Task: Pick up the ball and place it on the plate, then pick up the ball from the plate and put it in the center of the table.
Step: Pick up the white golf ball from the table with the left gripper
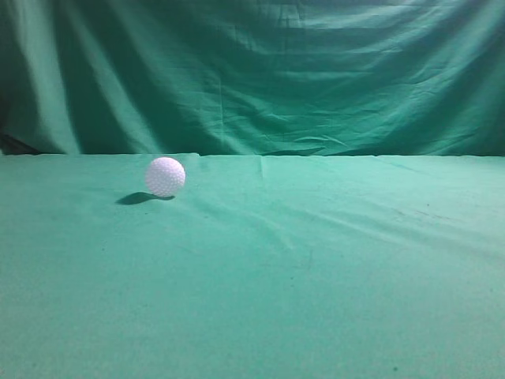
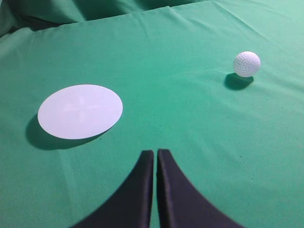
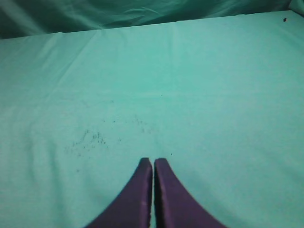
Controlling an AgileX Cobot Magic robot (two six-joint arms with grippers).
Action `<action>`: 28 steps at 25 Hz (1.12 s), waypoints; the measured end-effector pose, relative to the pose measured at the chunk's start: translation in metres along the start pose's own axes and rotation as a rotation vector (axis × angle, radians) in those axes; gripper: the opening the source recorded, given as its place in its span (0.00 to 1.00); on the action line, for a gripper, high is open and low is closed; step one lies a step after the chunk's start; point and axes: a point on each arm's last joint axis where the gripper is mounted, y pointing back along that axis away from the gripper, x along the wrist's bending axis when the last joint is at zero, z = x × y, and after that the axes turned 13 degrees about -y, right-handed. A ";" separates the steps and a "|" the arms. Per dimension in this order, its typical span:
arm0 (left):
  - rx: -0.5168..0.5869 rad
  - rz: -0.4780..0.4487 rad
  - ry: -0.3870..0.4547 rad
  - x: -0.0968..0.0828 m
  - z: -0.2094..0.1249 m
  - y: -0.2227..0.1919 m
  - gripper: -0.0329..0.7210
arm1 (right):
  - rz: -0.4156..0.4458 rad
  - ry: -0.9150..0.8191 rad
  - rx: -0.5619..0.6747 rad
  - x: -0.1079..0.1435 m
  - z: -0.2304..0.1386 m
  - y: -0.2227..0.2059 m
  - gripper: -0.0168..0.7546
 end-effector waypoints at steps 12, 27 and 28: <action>0.000 0.000 0.000 0.000 0.000 0.000 0.04 | 0.000 0.000 0.000 0.000 0.000 0.000 0.02; -0.128 -0.011 0.184 0.000 0.011 0.001 0.04 | 0.000 0.000 0.000 0.000 0.000 0.000 0.02; -0.180 -0.007 0.260 0.001 0.016 0.001 0.04 | 0.000 0.000 0.000 0.000 0.000 0.000 0.02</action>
